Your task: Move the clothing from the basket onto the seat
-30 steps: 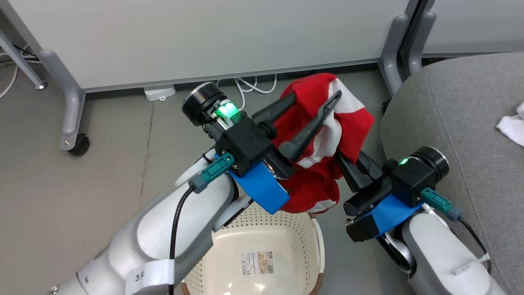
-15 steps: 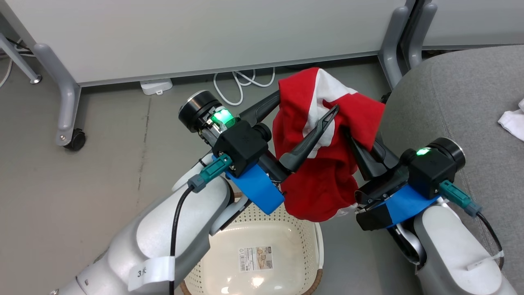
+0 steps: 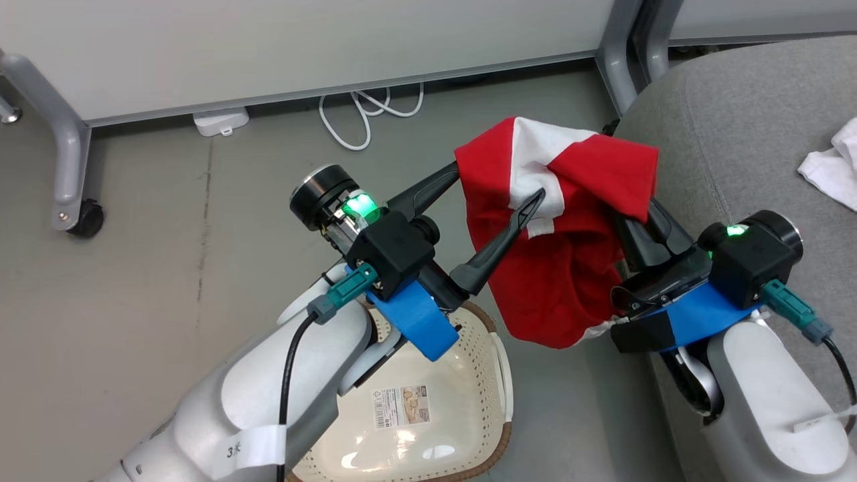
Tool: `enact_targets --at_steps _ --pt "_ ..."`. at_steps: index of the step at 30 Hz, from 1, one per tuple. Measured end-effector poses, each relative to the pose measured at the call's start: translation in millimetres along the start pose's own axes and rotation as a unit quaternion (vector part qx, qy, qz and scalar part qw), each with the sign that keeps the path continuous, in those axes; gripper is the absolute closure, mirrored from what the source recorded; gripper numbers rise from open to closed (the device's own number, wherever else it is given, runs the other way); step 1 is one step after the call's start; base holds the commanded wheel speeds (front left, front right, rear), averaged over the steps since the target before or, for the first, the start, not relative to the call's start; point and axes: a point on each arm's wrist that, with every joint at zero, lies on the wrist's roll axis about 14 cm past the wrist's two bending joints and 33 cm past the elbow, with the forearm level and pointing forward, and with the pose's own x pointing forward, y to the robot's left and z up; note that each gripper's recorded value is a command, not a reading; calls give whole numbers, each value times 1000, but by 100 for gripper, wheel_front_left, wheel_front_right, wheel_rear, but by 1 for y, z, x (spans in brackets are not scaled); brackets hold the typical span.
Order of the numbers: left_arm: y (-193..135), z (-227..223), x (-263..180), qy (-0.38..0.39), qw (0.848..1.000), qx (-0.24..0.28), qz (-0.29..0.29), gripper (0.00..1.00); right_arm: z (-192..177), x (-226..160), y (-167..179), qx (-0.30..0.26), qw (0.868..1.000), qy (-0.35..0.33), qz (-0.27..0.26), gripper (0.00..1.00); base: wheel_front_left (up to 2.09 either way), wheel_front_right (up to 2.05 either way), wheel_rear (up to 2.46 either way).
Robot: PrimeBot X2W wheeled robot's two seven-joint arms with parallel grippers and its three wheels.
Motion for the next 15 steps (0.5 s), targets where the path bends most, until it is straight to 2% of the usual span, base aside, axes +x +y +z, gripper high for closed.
enact_targets --at_steps 15 --pt "-20 -34 18 21 998 -29 -49 0 -3 -30 -59 -13 995 11 -97 100 0 0 0"
